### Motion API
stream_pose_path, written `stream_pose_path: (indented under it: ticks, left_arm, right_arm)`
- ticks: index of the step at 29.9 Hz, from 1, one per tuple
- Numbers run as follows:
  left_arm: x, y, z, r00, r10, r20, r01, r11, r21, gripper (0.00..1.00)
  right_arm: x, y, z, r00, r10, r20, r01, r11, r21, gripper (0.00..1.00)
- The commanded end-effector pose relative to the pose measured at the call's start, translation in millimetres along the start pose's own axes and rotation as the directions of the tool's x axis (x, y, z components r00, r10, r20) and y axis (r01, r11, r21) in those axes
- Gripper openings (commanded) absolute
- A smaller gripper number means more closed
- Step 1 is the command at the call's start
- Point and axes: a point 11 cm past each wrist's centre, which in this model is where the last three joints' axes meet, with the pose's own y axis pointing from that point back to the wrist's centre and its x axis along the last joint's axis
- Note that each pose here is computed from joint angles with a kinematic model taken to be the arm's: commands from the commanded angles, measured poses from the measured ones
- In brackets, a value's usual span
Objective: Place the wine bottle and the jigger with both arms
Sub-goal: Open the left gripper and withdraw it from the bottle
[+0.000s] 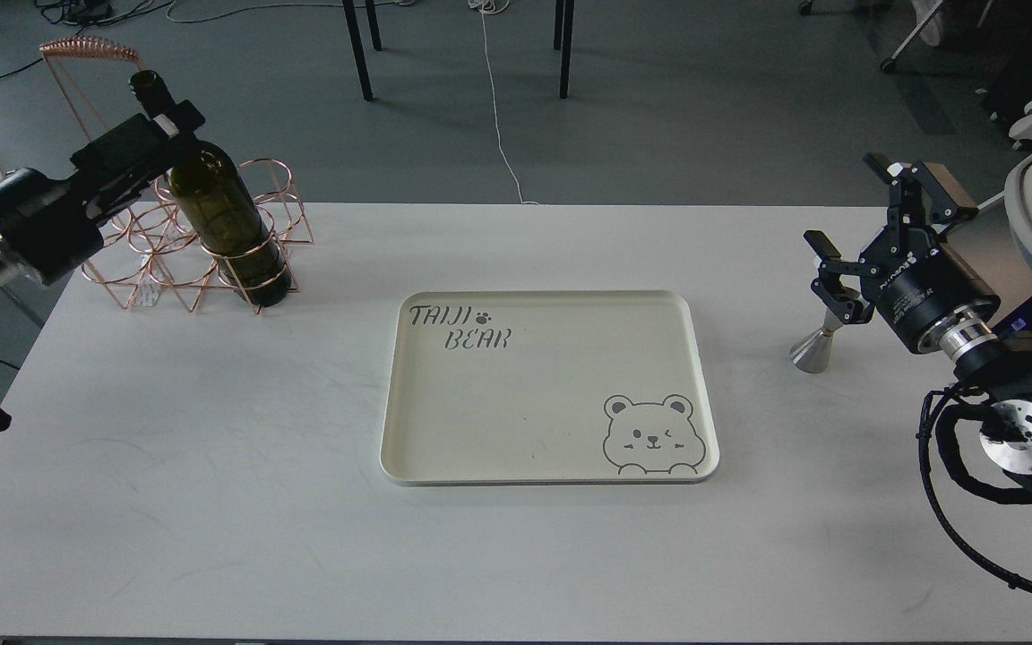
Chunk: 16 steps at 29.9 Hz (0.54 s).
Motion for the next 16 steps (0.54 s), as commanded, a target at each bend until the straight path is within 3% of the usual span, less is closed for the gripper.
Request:
stream_pose_path:
  ticks: [1, 7, 16]
  left_arm:
    - [-21.3, -1.9, -9.4, 0.964, 0.057, -0.259, -0.073, 0.996, -0.052, 0.99]
    - [-62.4, -10.6, -28.7, 0.873, 0.095, -0.479, -0.146, 0.987, -0.069, 0.99]
    - [-85.5, -10.8, -44.6, 0.777, 0.152, -0.611, -0.236, 0.97, -0.058, 0.99]
  right_arm:
    - [5.2, -0.4, 0.7, 1.0, 0.014, -0.01, -0.014, 1.0, -0.001, 0.98]
    - [-3.5, -4.4, 21.5, 1.0, 0.005, 0.024, -0.005, 1.0, -0.024, 0.98]
    - [-18.4, -6.0, 38.2, 0.997, -0.014, 0.073, 0.017, 0.999, -0.038, 0.98]
